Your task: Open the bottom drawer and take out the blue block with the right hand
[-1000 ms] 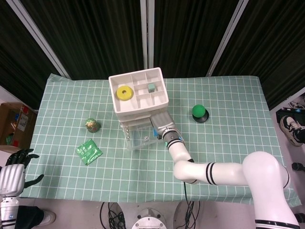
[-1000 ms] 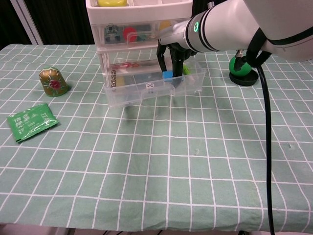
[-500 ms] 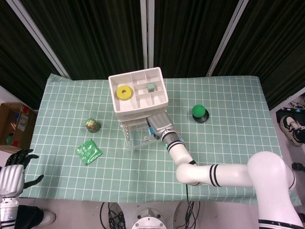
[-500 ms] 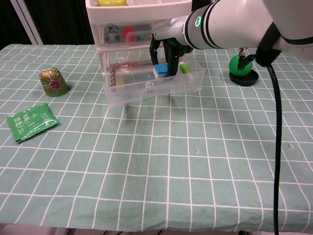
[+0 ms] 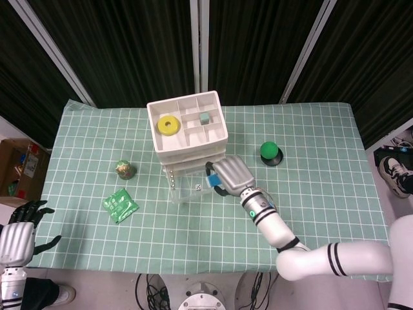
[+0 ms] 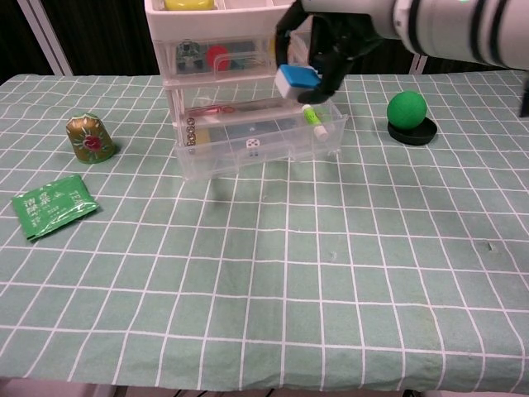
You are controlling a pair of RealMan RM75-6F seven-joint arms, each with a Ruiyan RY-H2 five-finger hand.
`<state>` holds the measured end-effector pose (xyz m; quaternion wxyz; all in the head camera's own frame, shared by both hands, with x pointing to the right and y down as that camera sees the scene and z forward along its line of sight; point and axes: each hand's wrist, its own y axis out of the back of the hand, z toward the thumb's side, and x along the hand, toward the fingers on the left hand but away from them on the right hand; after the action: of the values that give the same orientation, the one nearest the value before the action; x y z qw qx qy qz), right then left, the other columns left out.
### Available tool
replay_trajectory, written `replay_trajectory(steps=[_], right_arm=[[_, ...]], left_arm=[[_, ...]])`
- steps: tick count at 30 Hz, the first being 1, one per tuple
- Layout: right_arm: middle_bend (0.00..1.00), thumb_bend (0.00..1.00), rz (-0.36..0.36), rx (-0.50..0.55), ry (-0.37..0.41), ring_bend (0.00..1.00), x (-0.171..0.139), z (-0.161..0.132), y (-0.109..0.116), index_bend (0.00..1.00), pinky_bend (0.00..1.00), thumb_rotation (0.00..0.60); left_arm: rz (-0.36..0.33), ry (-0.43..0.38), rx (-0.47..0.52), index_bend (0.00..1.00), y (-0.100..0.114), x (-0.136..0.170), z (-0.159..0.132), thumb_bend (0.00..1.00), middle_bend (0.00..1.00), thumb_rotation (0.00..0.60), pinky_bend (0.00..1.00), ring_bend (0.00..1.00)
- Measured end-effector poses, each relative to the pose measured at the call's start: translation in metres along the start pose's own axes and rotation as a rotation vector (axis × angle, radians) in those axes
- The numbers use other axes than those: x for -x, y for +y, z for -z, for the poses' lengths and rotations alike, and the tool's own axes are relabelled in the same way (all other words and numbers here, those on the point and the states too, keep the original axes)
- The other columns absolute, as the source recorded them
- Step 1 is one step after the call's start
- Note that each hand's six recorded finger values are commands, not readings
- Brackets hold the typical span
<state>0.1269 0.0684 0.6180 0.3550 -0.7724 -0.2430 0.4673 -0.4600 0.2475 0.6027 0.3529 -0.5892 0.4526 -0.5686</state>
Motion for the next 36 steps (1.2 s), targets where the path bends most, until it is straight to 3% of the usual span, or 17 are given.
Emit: replay_trajectory(steps=[6,11,17,19,22,24,27,32,36], right_arm=[[0.94,0.36,-0.063,-0.016,-0.048,1.00,-0.047,0.051,-0.041,0.64,1.00,0.600],[0.94,0.36,-0.111,-0.031,-0.040,1.00,-0.054,0.069,-0.073,0.62,1.00,0.600],[0.94,0.37,-0.129,-0.070,0.048,0.99,-0.042,0.050,-0.111,0.56,1.00,0.600],[0.94,0.37,-0.137,-0.070,0.088,0.99,-0.037,0.035,-0.123,0.51,1.00,0.600],[0.94,0.37,-0.159,-0.082,0.143,0.99,-0.030,0.015,-0.138,0.33,1.00,0.600],[0.94,0.35,-0.166,-0.109,0.165,0.99,-0.028,0.007,-0.143,0.16,1.00,0.600],[0.94,0.31,-0.165,-0.152,0.178,0.98,-0.028,0.002,-0.143,0.01,1.00,0.600],[0.89,0.30,-0.101,-0.183,0.156,0.95,-0.037,0.009,-0.124,0.00,1.00,0.600],[0.74,0.30,0.016,-0.195,0.097,0.77,-0.058,0.030,-0.091,0.00,0.98,0.600]], left_arm=[[-0.004,-0.014,-0.001,0.35,0.001,0.000,-0.007,0.00,0.21,0.600,0.18,0.15],[-0.007,-0.023,-0.005,0.35,0.003,0.000,-0.012,0.00,0.21,0.600,0.18,0.15],[-0.011,-0.021,-0.013,0.35,0.006,0.001,-0.015,0.00,0.21,0.600,0.18,0.15],[-0.013,-0.021,-0.015,0.35,0.007,0.002,-0.015,0.00,0.21,0.600,0.18,0.15],[-0.015,-0.015,-0.020,0.35,0.009,0.004,-0.014,0.00,0.21,0.600,0.18,0.15],[-0.016,-0.009,-0.021,0.35,0.010,0.005,-0.012,0.00,0.21,0.600,0.18,0.15],[-0.016,-0.005,-0.021,0.35,0.010,0.006,-0.011,0.00,0.21,0.600,0.18,0.15],[-0.015,-0.007,-0.016,0.35,0.009,0.005,-0.010,0.00,0.21,0.600,0.18,0.15],[-0.016,-0.016,-0.010,0.35,0.008,0.003,-0.011,0.00,0.21,0.600,0.18,0.15]])
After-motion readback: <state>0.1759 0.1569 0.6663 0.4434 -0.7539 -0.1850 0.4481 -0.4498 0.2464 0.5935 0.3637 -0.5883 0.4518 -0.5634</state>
